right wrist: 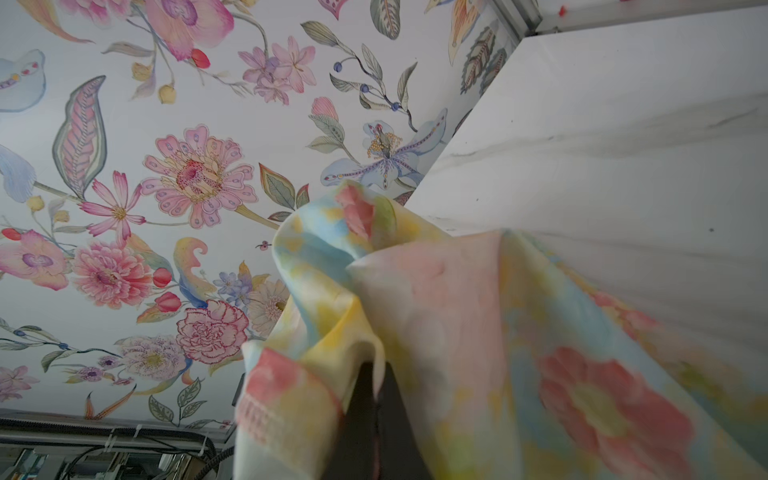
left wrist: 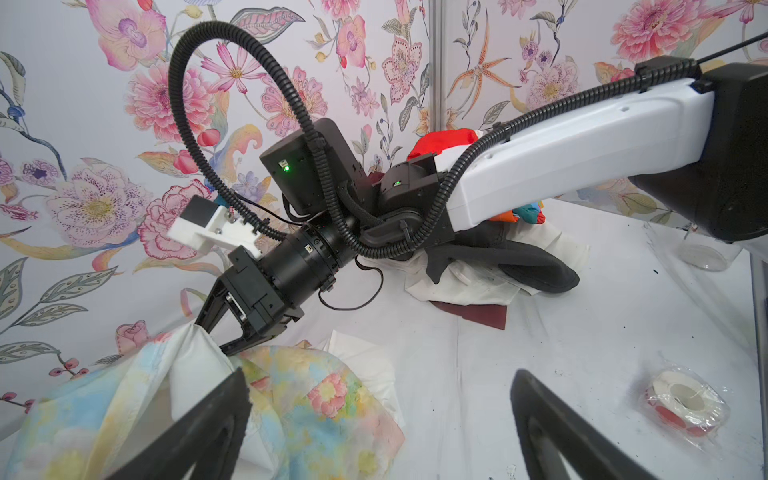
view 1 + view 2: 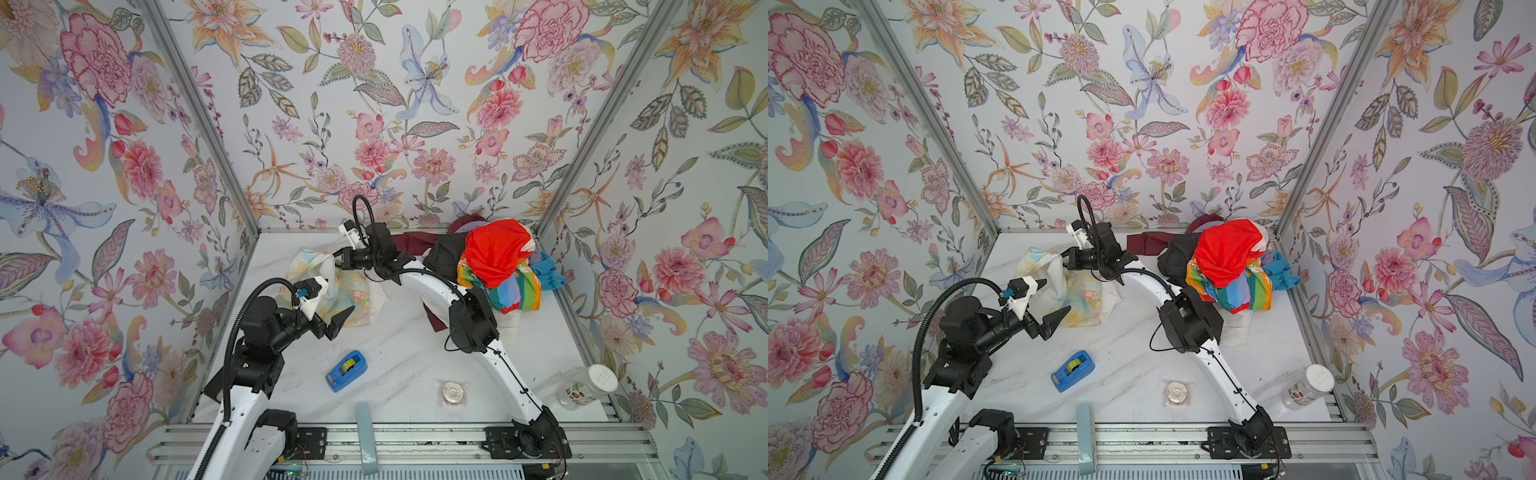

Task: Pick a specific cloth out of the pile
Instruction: 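Swing the held floral cloth toward the left gripper, away from the pile, then lower the floral cloth onto the open table near the left gripper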

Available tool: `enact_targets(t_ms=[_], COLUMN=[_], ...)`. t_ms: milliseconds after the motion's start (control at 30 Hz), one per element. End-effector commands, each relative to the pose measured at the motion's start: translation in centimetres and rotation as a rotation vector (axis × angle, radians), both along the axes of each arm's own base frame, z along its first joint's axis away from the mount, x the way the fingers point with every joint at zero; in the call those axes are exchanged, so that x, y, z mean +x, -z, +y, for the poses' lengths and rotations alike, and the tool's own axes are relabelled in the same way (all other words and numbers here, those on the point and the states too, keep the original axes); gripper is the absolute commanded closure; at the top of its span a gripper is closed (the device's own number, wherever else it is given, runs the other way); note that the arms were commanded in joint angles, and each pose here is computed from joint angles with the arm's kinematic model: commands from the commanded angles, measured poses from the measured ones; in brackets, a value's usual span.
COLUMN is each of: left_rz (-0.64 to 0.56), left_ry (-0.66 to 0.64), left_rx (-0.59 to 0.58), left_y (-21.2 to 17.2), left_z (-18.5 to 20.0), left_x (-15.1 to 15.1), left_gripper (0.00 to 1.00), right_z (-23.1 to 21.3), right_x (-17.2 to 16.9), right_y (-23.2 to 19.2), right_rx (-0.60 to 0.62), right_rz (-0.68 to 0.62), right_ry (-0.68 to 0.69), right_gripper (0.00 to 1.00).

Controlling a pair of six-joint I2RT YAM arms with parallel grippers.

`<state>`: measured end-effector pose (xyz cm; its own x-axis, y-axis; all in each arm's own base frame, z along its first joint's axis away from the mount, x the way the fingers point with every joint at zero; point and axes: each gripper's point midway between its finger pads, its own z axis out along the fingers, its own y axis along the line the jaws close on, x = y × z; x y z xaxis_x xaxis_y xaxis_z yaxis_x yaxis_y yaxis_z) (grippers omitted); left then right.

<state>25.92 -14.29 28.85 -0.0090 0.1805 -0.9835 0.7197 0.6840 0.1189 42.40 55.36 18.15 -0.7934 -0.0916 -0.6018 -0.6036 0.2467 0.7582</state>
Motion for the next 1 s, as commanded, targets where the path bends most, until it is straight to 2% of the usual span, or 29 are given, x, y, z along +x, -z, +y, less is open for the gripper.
enact_targets(t_ms=[0,400,533,700,833,967], left_rz=[-0.024,-0.026,-0.025,-0.039,-0.053,-0.058], left_ry=[0.028,0.034,0.029,0.017,0.013,-0.015], left_rx=[0.005,-0.004,-0.007,-0.020,-0.029,-0.031], left_y=[-0.8,-0.9,-0.9,-1.3,-1.4,-1.5], left_z=[-0.4,-0.5,-0.4,-0.3,-0.3,0.1], left_x=[-0.4,-0.4,-0.4,-0.4,-0.4,0.0], left_gripper=[0.01,0.01,0.01,0.01,0.01,0.01], right_z=[-0.6,-3.4,-3.4,-3.1,-3.3,-3.0], right_x=[-2.0,-4.2,-4.3,-4.4,-4.5,-4.7], right_y=[2.1,7.3,8.9,10.2,11.6,13.2], right_rx=[-0.090,-0.348,-0.374,-0.403,-0.455,-0.482], right_rz=[0.022,-0.002,0.017,0.052,0.063,0.097], right_ry=[-0.037,0.011,0.014,0.019,0.043,0.046], right_gripper=[1.00,0.98,0.75,0.59,0.51,0.49])
